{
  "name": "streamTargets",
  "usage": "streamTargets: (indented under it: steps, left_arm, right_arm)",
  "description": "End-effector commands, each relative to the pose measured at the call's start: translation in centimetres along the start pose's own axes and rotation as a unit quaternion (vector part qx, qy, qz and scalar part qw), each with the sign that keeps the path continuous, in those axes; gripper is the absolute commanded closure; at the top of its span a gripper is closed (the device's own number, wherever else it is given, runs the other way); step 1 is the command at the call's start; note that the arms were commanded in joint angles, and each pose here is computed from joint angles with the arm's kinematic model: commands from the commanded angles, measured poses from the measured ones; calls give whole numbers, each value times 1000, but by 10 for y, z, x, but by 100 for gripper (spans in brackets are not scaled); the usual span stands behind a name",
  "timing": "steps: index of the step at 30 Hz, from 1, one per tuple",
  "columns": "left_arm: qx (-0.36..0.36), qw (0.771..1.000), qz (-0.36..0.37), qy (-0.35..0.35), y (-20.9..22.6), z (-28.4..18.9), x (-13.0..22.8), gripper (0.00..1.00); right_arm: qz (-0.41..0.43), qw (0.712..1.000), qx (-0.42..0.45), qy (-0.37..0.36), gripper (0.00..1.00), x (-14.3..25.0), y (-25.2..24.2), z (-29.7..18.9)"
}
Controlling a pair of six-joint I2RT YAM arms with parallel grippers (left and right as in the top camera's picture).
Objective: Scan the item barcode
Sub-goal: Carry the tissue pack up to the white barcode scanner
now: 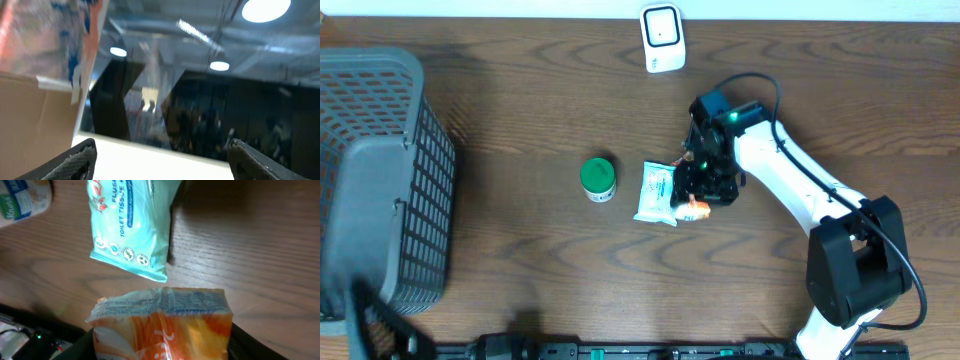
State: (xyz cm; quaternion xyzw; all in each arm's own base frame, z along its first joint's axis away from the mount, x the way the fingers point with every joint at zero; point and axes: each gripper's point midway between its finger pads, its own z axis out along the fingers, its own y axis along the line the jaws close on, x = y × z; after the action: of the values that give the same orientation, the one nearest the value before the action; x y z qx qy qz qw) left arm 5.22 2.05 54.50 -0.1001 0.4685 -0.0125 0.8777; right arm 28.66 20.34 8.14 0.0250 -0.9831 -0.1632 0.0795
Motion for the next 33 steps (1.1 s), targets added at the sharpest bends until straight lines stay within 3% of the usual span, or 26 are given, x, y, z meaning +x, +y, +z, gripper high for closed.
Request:
streamTargets:
  steps: [1,4,8,17,24,33]
  left_arm:
    - [8,1000,-5,-25,-2,-20,-14,16]
    - [9,1000,-6,-30,-1,-28,-10,16]
    - [8,1000,-6,-26,0,-27,-5,16]
    - [7,1000,-5,-14,1,-20,9,16]
    - [4,1000,-3,3,4,-11,30,16]
    - [-1,1000,-1,31,9,3,68,16]
  right_arm:
    - [-26,998,17,-57,46,-27,8,-30]
    - [-54,984,37,-165,48,-70,22,-78]
    - [-85,941,83,-316,47,-129,29,-126]
    - [-151,846,86,-504,49,-211,62,-180]
    - [-198,784,99,-580,53,-274,75,-163]
    - [-178,699,91,-686,48,-339,65,-132]
